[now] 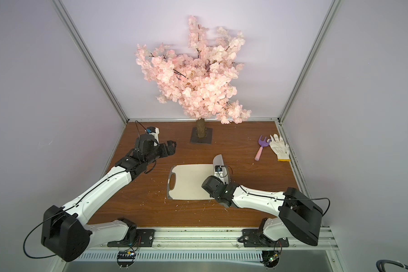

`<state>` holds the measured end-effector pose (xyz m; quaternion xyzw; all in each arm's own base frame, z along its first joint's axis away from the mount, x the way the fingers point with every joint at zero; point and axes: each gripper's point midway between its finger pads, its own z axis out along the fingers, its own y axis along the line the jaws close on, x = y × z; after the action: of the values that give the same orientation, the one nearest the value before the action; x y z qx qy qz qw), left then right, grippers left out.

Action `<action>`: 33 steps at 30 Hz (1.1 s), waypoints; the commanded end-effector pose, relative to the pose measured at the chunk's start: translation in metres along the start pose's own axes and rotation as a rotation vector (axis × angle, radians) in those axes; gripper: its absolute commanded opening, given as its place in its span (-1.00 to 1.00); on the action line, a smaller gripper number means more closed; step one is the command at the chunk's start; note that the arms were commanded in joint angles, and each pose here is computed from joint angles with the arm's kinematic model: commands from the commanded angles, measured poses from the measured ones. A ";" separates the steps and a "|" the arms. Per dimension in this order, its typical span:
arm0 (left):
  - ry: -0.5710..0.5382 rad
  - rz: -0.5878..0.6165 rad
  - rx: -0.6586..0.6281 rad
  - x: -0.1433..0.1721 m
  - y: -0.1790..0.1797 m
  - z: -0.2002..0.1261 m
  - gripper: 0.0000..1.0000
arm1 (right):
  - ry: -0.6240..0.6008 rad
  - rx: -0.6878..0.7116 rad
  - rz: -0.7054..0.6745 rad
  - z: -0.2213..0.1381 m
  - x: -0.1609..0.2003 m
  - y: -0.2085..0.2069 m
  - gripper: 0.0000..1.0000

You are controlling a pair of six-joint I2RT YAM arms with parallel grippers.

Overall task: Align the knife with the edge of the cutting board
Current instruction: Place the knife at the edge of the cutting board.

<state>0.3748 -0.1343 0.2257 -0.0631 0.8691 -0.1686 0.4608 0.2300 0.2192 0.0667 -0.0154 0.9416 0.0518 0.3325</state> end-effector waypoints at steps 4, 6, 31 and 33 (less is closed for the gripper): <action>-0.001 -0.020 0.009 -0.006 -0.001 0.001 1.00 | -0.079 0.041 0.062 -0.007 -0.010 -0.002 -1.00; 0.002 -0.021 0.006 -0.005 0.000 0.003 1.00 | -0.080 0.040 0.069 -0.009 -0.009 -0.003 -1.00; 0.039 -0.018 -0.012 0.006 0.003 0.013 1.00 | -0.052 0.068 0.061 -0.010 0.029 -0.007 -0.88; 0.039 -0.019 -0.010 0.005 0.003 0.013 1.00 | -0.049 0.063 0.062 -0.010 0.030 -0.007 -0.85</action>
<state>0.3782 -0.1374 0.2103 -0.0670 0.8786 -0.1689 0.4417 0.1955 0.2133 0.0476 0.0111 0.9428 0.0335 0.3315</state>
